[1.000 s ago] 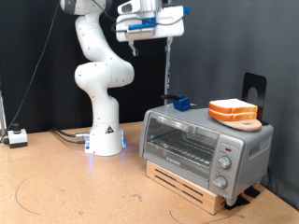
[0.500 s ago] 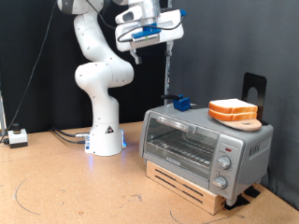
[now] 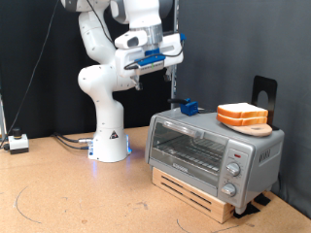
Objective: Make a piece of toast with the oven
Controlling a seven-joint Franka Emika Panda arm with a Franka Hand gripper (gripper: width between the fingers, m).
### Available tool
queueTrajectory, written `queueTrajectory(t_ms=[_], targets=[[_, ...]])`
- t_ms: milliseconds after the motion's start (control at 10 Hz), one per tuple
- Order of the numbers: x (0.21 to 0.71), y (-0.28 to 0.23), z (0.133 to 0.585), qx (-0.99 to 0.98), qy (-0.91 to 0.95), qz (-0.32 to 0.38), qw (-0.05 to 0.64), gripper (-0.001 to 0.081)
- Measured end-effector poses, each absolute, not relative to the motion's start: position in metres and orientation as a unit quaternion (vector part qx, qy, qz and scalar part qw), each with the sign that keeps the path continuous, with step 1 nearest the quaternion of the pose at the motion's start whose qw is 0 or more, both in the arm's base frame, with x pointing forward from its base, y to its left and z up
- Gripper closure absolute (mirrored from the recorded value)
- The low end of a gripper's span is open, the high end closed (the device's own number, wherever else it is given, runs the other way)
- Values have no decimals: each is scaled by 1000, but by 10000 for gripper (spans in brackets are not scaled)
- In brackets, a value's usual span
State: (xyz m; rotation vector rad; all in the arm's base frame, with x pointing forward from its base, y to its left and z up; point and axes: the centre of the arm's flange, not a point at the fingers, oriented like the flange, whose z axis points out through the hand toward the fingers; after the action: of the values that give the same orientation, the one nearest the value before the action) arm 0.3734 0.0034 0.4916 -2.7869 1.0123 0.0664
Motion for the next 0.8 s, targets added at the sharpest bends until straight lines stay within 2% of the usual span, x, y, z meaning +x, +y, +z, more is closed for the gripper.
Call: queueTrajectory(t_ms=[300,500,800], targets=[[374,2,485,-933,348,12,93,-3],[366,10,483,-957,258,43,128,-3],[353,21,458,-967,222,49,112,-3]])
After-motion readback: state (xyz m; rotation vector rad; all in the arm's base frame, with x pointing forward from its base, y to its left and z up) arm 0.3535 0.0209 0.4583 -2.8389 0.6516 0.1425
